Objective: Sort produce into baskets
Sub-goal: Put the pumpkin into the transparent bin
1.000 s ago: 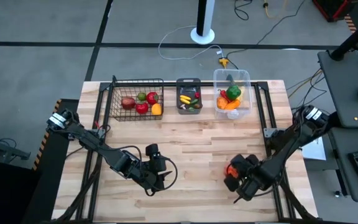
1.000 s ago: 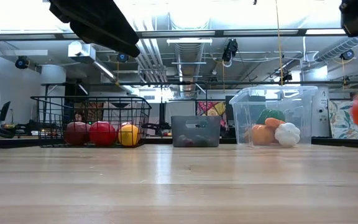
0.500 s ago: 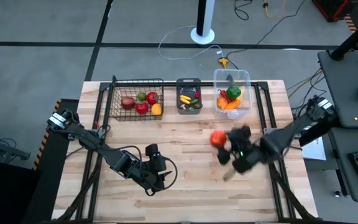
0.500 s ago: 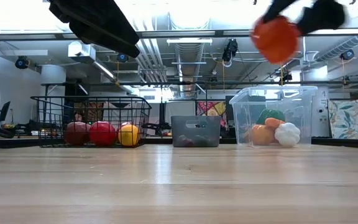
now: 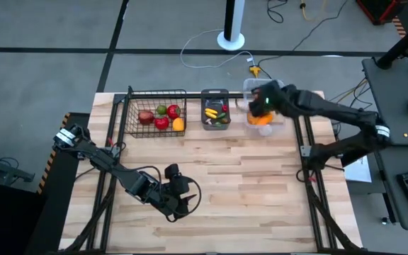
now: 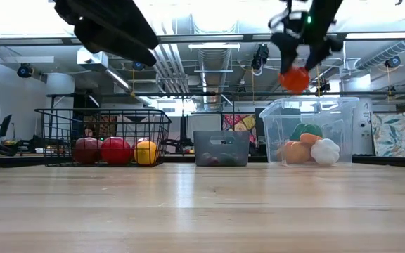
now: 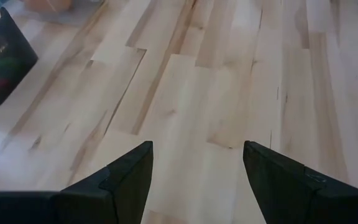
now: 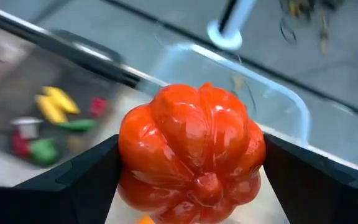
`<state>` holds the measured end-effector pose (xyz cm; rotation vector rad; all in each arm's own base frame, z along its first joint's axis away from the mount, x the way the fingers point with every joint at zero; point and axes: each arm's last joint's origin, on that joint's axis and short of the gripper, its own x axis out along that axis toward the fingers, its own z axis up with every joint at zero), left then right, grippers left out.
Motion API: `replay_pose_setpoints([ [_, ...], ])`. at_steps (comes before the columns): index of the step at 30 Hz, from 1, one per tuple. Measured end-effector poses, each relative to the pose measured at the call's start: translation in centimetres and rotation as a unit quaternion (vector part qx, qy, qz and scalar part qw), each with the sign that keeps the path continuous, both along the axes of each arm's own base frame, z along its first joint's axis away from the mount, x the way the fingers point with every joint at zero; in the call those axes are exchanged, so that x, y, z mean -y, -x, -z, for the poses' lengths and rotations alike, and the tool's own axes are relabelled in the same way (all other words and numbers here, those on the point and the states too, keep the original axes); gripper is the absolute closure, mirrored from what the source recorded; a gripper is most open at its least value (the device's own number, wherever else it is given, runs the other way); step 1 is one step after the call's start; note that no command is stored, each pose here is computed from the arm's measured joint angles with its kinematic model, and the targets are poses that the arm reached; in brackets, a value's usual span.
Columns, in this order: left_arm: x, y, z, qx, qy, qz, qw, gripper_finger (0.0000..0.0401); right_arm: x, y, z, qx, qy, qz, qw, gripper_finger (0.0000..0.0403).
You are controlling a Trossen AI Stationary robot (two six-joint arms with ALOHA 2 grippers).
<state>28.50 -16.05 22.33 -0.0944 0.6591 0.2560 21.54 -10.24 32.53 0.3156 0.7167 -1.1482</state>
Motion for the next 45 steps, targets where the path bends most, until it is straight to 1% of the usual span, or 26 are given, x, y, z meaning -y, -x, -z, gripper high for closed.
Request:
replay_pose_setpoints([
  [3,0.2,0.1,0.0,0.002,0.010,-0.005,1.000,0.0169,3.0,1.1,1.0,-0.015,-0.031,0.012,0.999,0.0053],
  [6,0.3,0.2,0.0,0.004,0.020,-0.011,1.000,0.0169,4.9,1.7,1.7,-0.003,-0.055,0.000,0.998,0.0053],
  [9,0.3,0.2,0.0,0.006,0.030,-0.017,0.999,0.0169,6.1,1.7,2.5,0.015,-0.055,-0.011,0.998,0.0053],
  [13,0.4,0.2,0.0,0.009,0.041,-0.025,0.999,0.0169,6.9,1.5,3.3,0.029,-0.041,-0.017,0.999,0.0053],
  [24,0.6,0.4,0.0,0.013,0.067,-0.039,0.997,0.0169,7.5,1.2,3.9,0.026,-0.038,-0.016,0.999,0.0053],
  [34,0.6,0.4,0.0,0.014,0.068,-0.040,0.997,0.0169,7.5,1.2,4.0,0.021,-0.036,-0.022,0.999,0.0052],
  [37,0.6,0.4,0.0,0.014,0.068,-0.040,0.997,0.0169,7.5,1.1,3.9,0.021,-0.033,-0.025,0.999,0.0043],
  [42,0.6,0.4,0.0,0.014,0.068,-0.040,0.997,0.0169,7.5,1.1,3.9,0.025,-0.035,-0.023,0.999,0.0011],
  [45,0.6,0.4,0.0,0.014,0.068,-0.040,0.997,0.0169,7.5,1.1,3.9,0.025,-0.036,-0.021,0.999,0.0006],
])
